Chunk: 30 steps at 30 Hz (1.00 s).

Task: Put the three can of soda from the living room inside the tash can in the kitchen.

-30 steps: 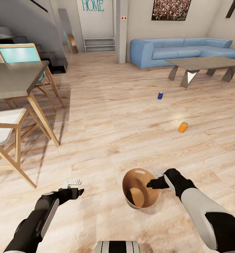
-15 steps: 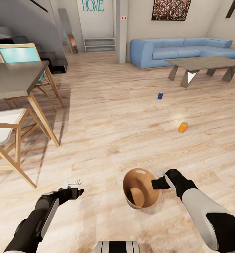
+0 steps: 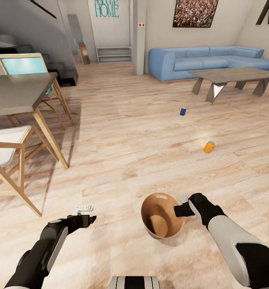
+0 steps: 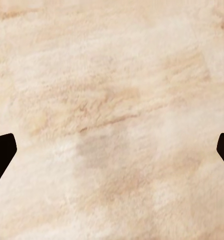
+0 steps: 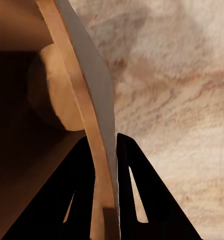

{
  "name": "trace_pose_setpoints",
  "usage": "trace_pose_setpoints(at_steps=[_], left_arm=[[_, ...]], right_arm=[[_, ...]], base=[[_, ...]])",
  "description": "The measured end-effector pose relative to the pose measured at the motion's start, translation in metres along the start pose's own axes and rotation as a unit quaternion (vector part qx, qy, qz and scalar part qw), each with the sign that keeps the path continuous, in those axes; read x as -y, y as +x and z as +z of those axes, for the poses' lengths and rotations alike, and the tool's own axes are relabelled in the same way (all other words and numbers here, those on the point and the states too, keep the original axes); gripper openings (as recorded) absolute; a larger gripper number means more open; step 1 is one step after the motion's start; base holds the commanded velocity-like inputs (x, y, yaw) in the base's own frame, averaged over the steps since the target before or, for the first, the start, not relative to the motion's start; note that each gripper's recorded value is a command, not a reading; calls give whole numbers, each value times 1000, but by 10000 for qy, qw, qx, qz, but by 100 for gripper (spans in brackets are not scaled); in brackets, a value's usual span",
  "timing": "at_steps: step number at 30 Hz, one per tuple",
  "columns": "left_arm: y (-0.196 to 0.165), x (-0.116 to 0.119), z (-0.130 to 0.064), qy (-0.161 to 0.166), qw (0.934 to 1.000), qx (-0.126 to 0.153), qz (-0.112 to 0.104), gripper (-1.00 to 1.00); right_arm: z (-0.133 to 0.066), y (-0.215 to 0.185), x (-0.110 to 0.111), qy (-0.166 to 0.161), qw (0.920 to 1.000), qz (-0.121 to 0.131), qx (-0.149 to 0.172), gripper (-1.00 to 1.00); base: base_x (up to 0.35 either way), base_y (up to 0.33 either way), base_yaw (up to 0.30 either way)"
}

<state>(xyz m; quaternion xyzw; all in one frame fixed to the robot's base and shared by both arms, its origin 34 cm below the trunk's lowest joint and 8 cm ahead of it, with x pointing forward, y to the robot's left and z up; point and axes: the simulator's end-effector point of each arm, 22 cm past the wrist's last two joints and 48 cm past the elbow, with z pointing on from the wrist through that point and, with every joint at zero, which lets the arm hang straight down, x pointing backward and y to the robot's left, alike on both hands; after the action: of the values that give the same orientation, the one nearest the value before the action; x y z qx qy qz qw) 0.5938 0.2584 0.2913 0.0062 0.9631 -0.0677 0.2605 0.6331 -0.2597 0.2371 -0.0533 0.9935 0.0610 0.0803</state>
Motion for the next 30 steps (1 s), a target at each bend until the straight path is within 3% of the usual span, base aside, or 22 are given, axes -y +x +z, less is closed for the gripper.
trace_pose_setpoints(at_steps=[30], left_arm=[[-52,9,-46,22,9983,576,82,100]], right_arm=[[-67,-41,-7,27,9980,-67,622,-100]], base=[[0,0,0]])
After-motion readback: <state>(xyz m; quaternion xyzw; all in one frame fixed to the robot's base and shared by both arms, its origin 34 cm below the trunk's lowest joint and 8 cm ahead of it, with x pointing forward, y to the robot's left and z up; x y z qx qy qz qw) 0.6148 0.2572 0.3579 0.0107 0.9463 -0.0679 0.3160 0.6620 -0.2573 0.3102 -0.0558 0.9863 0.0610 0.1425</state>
